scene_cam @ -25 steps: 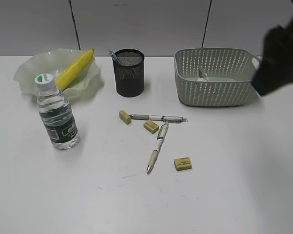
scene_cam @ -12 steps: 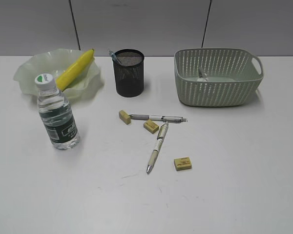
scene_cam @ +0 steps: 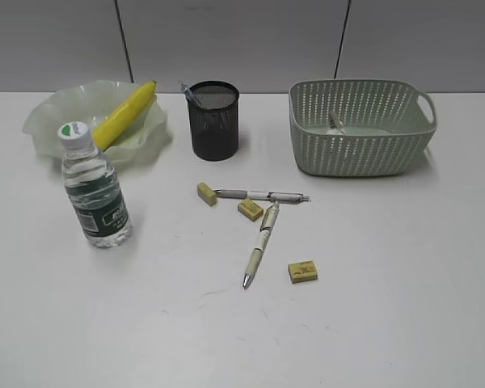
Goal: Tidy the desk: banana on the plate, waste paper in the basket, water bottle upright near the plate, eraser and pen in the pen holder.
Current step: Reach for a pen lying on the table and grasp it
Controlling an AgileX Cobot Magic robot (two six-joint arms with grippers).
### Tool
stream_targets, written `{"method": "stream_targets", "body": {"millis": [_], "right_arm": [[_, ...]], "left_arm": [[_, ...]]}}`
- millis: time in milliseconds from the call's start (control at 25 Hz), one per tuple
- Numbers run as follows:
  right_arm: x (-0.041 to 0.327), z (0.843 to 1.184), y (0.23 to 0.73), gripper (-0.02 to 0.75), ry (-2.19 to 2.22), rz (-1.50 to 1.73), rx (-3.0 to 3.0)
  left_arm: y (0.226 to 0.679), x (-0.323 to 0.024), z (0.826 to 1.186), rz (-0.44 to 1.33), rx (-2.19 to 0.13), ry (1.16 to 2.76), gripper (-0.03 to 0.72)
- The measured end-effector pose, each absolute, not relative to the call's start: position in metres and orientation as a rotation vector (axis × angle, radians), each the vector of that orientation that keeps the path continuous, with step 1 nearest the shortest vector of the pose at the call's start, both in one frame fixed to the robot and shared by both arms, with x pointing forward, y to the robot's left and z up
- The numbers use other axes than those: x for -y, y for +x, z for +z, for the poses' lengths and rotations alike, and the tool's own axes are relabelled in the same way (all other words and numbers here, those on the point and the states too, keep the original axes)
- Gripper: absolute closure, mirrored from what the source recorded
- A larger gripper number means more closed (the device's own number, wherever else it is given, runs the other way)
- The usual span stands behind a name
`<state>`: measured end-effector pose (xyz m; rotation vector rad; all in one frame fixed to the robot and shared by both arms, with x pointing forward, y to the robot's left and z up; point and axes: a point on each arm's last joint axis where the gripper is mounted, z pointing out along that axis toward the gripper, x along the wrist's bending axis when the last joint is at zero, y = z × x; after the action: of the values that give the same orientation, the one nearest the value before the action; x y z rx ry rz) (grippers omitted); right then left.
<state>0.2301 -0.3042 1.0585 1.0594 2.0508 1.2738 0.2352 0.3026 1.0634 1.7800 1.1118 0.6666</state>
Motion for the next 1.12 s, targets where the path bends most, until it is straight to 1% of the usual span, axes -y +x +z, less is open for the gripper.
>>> {"method": "stream_targets", "body": {"millis": [120,200,360,480,680,840,1120], "right_arm": [[0.303,1.056,0.232,0.274,1.05,1.282,-2.044],[0.302,1.056,0.233,0.276,1.047,1.282,-2.044],[0.302,1.056,0.233,0.276,1.047,1.283,-2.043],[0.303,1.056,0.233,0.277,1.044,1.278,-2.04],[0.303,1.056,0.233,0.277,1.044,1.278,-2.04],[0.303,1.056,0.233,0.279,1.044,1.278,-2.04],[0.303,1.056,0.233,0.279,1.044,1.278,-2.04]], "left_arm": [[0.248,-0.296,1.068,0.64,-1.137,1.823,0.251],[0.261,-0.288,1.078,0.638,-1.125,1.822,0.251],[0.303,-0.263,1.098,0.637,-1.05,1.853,0.251],[0.342,-0.238,1.103,0.603,-0.977,1.912,0.251],[0.42,-0.194,1.096,0.513,-0.933,2.072,0.251],[0.469,-0.161,1.092,0.442,-0.907,2.177,0.251],[0.534,-0.1,1.092,0.422,-0.78,2.24,0.251]]}}
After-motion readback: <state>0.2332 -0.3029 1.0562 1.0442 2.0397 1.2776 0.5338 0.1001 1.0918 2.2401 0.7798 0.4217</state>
